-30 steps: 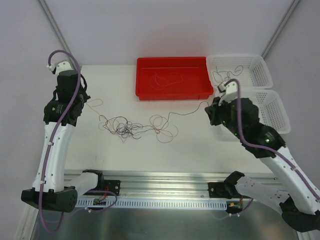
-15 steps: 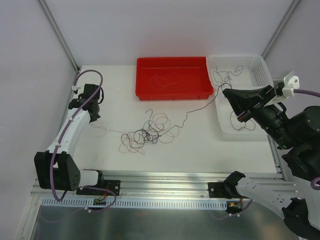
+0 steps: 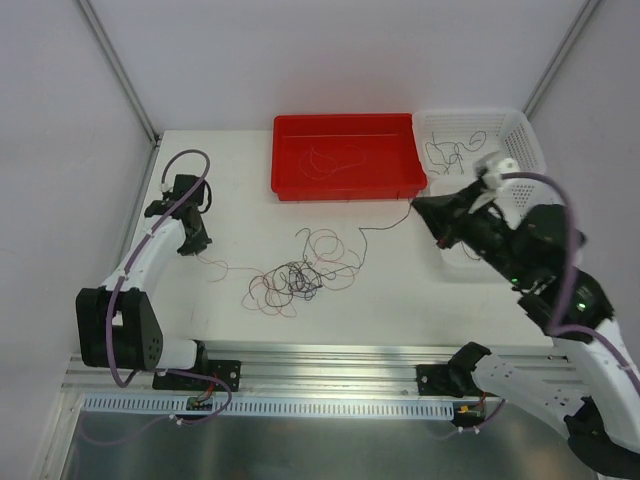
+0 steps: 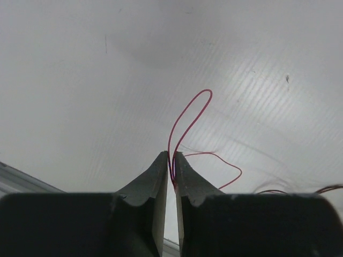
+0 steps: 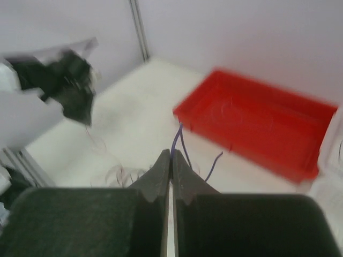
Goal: Untangle the cables
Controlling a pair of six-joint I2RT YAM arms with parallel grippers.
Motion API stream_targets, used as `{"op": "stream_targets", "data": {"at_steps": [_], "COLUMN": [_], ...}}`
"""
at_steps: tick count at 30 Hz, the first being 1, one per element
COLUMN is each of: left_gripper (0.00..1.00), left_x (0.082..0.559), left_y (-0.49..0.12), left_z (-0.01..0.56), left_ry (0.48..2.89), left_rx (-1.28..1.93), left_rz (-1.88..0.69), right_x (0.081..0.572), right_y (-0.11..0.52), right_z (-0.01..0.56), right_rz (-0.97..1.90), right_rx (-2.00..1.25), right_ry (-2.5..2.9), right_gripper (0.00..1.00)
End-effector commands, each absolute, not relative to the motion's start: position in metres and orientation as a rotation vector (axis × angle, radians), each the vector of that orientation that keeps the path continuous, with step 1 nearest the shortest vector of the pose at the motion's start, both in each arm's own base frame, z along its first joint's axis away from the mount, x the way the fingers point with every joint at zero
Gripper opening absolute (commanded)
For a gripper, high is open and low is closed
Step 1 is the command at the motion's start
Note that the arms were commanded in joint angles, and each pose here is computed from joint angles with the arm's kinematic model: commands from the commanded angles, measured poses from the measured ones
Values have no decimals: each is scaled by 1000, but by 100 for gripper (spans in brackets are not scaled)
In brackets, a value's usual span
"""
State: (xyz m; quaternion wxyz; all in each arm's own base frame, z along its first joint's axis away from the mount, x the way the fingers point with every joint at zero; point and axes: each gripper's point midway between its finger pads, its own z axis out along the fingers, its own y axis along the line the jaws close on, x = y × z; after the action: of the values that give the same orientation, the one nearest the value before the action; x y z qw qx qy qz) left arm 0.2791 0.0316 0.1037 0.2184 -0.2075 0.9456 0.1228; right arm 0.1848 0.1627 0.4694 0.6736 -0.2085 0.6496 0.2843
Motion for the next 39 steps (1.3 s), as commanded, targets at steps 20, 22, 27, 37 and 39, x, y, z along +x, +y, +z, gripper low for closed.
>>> {"op": "stream_targets", "data": {"at_steps": [20, 22, 27, 37, 39], "left_gripper": [88, 88, 86, 76, 74], "left_x": [263, 266, 259, 257, 251], "left_y": [-46, -58, -89, -102, -111], "left_z": [122, 123, 108, 78, 67], "left_ry": [2481, 2471, 2565, 2700, 2756], "left_rx": [-320, -282, -194, -61, -11], "left_rz": [-316, -401, -551, -500, -498], "right_x": [232, 231, 224, 223, 223], "right_y": [252, 280, 330, 377, 379], "right_z": [213, 213, 201, 157, 146], "right_rz": [482, 590, 740, 765, 746], "right_rx": [-575, -617, -640, -691, -684], "right_ry": [2209, 2190, 2192, 2246, 2270], "right_gripper": [57, 57, 57, 63, 66]}}
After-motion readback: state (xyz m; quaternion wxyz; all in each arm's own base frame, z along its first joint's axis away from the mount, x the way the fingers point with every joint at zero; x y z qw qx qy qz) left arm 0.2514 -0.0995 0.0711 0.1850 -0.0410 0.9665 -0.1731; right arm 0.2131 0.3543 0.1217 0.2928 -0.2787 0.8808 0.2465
